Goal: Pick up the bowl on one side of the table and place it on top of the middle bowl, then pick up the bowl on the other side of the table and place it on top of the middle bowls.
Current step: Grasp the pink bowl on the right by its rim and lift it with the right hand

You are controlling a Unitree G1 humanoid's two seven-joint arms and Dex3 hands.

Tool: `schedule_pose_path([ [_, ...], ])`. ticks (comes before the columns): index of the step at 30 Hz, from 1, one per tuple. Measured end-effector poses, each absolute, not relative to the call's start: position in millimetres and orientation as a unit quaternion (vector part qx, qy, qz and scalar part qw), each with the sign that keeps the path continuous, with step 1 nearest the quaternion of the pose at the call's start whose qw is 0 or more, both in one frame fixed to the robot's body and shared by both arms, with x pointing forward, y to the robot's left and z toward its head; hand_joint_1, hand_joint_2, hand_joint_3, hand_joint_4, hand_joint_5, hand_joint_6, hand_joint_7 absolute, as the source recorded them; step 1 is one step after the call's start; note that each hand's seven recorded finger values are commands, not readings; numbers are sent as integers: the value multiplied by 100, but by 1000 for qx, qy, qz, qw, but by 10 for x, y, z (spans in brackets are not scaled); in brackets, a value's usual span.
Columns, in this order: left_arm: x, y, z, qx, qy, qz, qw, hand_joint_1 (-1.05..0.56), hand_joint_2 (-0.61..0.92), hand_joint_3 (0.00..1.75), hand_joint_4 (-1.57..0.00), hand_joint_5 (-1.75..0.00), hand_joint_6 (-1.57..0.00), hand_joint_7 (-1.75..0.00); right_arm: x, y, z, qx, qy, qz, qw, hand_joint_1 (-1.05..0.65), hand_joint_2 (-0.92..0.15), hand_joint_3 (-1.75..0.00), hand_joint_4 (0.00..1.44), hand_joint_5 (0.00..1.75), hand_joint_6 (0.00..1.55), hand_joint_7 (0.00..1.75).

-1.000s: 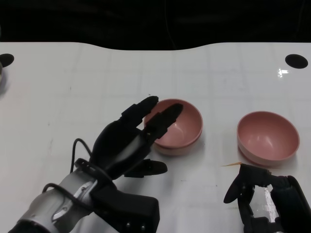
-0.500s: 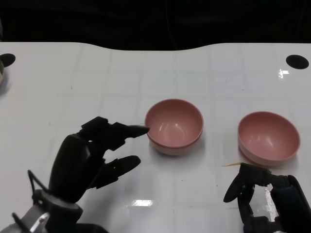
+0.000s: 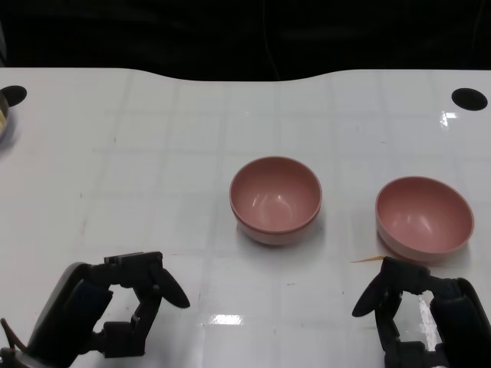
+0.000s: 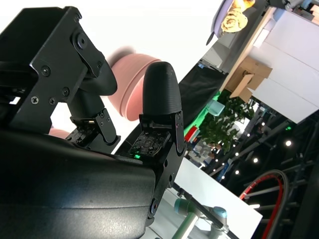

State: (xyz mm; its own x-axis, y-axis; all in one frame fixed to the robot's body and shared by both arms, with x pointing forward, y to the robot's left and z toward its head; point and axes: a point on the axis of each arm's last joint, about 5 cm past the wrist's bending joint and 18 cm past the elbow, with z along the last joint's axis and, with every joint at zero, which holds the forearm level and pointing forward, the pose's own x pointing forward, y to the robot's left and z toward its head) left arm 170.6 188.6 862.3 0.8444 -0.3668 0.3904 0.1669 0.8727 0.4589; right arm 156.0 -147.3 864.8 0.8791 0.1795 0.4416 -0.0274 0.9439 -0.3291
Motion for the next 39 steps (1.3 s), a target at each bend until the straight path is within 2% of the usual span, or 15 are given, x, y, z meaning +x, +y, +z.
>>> schedule_pose_path([
  [2, 1702, 1896, 8590, 207, -232, -143, 940, -1, 25, 157, -91, -167, -91, -141, 1571, -1477, 8657, -155, -242, 51, 957, 21, -34, -137, 64, 139, 68, 104],
  [4, 1711, 1898, 8562, 204, -227, -144, 941, -3, 23, 160, -90, -171, -90, -146, 1583, -1488, 8669, -168, -237, 49, 956, 12, -29, -130, 46, 125, 51, 92],
  [6, 1737, 1887, 8539, 198, -222, -143, 944, -3, 22, 162, -89, -173, -89, -147, 1607, -1527, 8714, -198, -225, 41, 953, 6, -33, -114, 29, 118, 37, 82],
  [7, 1751, 1884, 8532, 195, -220, -143, 945, -3, 22, 162, -89, -173, -88, -148, 1619, -1552, 8747, -208, -223, 35, 952, 5, -34, -109, 26, 117, 35, 80],
  [8, 1762, 1884, 8531, 193, -220, -142, 946, -3, 21, 163, -89, -172, -88, -148, 1629, -1576, 8782, -218, -221, 28, 950, 2, -39, -94, 20, 113, 30, 77],
  [9, 1771, 1884, 8529, 191, -220, -140, 946, -4, 21, 163, -90, -172, -88, -148, 1635, -1592, 8809, -226, -218, 23, 949, -2, -49, -71, 15, 108, 26, 73],
  [12, 1787, 1869, 8525, 187, -222, -139, 947, -4, 22, 164, -88, -174, -87, -148, 1642, -1661, 8878, -272, -206, 12, 940, -19, -70, -24, 8, 102, 17, 64],
  [15, 1789, 1858, 8523, 185, -221, -140, 947, -4, 22, 163, -87, -174, -86, -149, 1651, -1738, 8958, -338, -190, 5, 922, -35, -77, -8, 1, 97, 10, 57],
  [18, 1790, 1845, 8520, 188, -221, -145, 946, -5, 24, 161, -87, -174, -85, -150, 1658, -1764, 9032, -387, -174, -6, 906, -39, -76, -2, 0, 88, 7, 52],
  [23, 1794, 1823, 8515, 195, -219, -148, 945, -4, 25, 158, -87, -175, -84, -150, 1679, -1816, 9057, -471, -142, -17, 871, -47, -77, -1, 1, 85, 8, 48],
  [26, 1799, 1832, 8518, 194, -218, -148, 945, -3, 26, 157, -87, -174, -84, -150, 1714, -1837, 9062, -502, -117, -25, 856, -48, -78, 0, 5, 76, 14, 37],
  [33, 1802, 1811, 8516, 190, -217, -150, 946, 0, 27, 156, -86, -175, -84, -151, 1839, -1834, 9094, -550, -91, -5, 830, -47, -79, 0, 14, 63, 25, 22],
  [39, 1806, 1792, 8517, 189, -219, -150, 946, 1, 26, 157, -87, -175, -85, -152, 1987, -1778, 8999, -587, -66, 24, 806, -48, -82, 0, 22, 51, 32, 12],
])
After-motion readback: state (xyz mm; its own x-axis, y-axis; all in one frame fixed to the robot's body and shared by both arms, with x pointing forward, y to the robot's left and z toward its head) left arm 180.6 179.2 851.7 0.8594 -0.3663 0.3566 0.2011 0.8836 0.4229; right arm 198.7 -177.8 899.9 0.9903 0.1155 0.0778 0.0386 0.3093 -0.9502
